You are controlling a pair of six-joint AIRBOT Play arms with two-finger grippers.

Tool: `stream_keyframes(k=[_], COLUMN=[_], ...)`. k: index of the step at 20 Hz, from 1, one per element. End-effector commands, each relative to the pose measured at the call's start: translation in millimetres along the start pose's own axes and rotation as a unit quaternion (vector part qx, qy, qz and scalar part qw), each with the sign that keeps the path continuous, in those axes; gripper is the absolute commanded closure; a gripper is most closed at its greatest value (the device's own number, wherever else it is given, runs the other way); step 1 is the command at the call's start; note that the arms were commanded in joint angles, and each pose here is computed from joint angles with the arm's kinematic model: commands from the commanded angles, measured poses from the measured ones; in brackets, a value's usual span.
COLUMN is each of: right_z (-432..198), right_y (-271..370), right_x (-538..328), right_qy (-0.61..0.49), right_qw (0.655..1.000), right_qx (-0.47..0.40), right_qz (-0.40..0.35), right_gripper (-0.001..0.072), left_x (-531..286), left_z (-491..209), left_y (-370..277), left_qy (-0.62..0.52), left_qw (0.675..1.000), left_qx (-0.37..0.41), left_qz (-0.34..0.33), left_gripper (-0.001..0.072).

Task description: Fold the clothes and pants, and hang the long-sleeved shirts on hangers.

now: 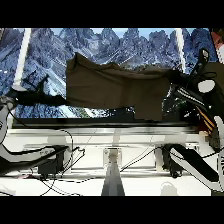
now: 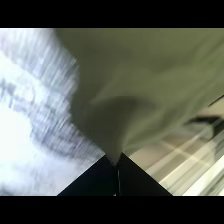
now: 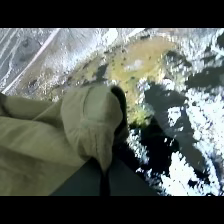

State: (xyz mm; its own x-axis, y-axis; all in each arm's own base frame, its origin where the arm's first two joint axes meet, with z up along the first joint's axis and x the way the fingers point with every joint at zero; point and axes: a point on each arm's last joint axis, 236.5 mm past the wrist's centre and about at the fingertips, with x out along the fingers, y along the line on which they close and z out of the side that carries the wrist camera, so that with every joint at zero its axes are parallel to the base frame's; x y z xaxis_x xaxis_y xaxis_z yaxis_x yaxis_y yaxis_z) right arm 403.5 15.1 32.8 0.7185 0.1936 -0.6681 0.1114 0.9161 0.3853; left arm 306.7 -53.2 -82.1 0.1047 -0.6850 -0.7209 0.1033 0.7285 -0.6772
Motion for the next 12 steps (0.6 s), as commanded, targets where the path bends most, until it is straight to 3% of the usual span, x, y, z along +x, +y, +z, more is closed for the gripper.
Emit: stream_keyframes(k=[1, 8, 9, 10, 11, 12], right_z=[9.6, -59.8, -65.1, -67.2, -65.4, -62.7], right_y=[-2.6, -30.4, -32.7, -34.4, -37.5, -42.7], right_x=[-2.6, 34.9, 39.2, 41.6, 43.1, 43.6], right_qy=[-0.010, 0.128, 0.137, 0.140, 0.136, 0.132], right_qw=[1.000, 0.991, 0.990, 0.989, 0.990, 0.990], right_qx=[-0.024, -0.020, -0.016, -0.015, -0.013, -0.008], right_qz=[-0.011, -0.034, -0.035, -0.036, -0.040, -0.044], right_gripper=[0.0700, 0.0700, 0.0673, 0.0445, 0.0290, 0.0279], left_x=[-48.4, -66.5, -65.5, -64.9, -64.8, -65.0], left_z=[69.7, 80.6, 79.6, 79.8, 79.7, 79.9], left_y=[-27.7, -14.9, -12.9, -12.5, -12.6, -12.2], left_qy=[-0.080, -0.073, -0.070, -0.070, -0.070, -0.071], left_qw=[0.996, 0.992, 0.993, 0.993, 0.993, 0.993], left_qx=[0.043, 0.077, 0.076, 0.076, 0.076, 0.076], left_qz=[0.007, 0.060, 0.061, 0.061, 0.061, 0.061], left_gripper=[0.0692, 0.0692, 0.0692, 0.0693, 0.0692, 0.0693])
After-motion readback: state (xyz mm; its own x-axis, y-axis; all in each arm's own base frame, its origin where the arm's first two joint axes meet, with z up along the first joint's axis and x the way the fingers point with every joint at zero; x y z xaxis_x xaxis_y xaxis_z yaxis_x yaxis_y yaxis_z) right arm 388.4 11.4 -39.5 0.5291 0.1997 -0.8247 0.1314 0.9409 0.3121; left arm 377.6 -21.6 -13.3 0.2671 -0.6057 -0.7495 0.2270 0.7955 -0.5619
